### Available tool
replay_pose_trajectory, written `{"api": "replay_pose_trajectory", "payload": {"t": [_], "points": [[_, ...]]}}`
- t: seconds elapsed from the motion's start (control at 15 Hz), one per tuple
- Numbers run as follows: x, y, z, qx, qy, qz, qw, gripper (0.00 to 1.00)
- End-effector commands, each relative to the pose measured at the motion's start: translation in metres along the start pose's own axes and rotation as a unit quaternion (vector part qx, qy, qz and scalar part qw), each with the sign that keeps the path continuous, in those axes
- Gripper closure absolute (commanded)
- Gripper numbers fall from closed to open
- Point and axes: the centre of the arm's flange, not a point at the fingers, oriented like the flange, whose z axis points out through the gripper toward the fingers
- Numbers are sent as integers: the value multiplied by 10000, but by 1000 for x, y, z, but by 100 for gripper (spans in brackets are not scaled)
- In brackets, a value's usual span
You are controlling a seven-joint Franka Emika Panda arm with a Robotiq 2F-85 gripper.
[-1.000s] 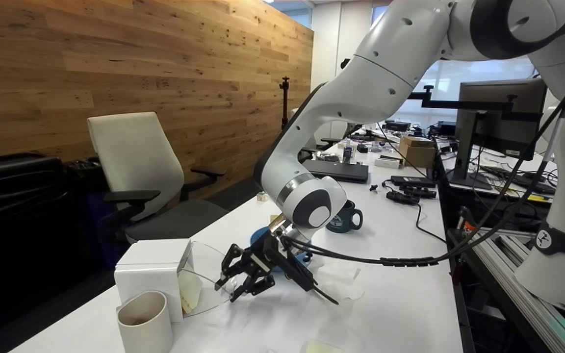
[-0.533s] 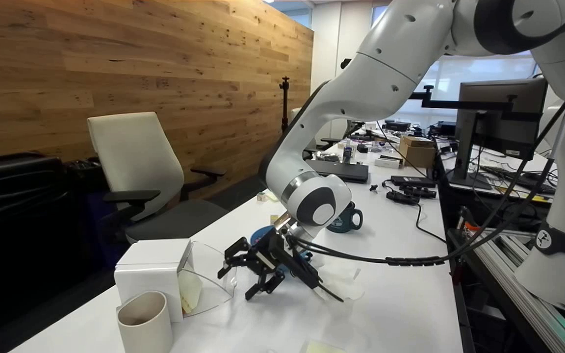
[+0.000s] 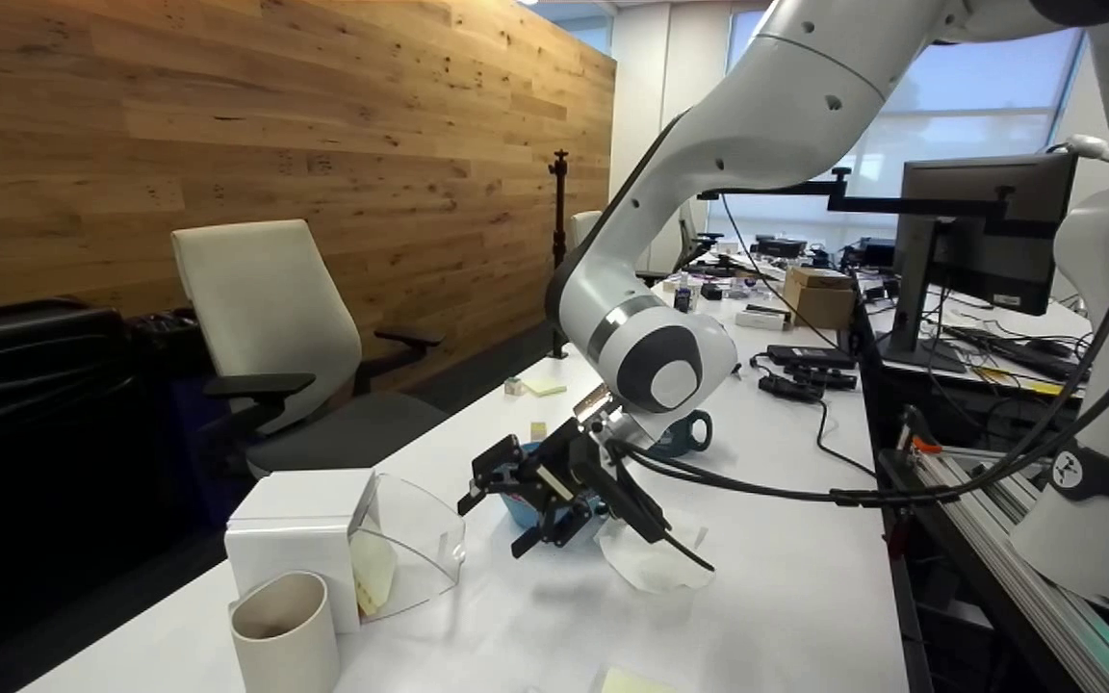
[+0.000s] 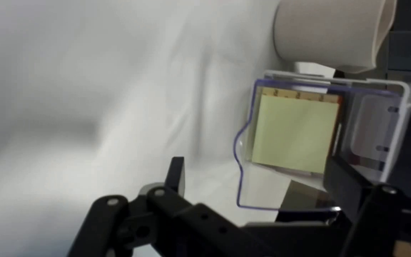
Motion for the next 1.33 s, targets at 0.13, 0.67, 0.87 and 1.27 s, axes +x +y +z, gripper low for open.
{"api": "replay_pose_trajectory", "payload": {"t": [0.13,0.67,0.87,1.27], "points": [[-2,-11,-72,307,717,-160,9968,0],[37,-31,-144,21,2038,-700,9765,0],[105,-73,-157,64,1870,-748,9795,0],[98,-73,-157,-5,1888,-826,9785,0]]}}
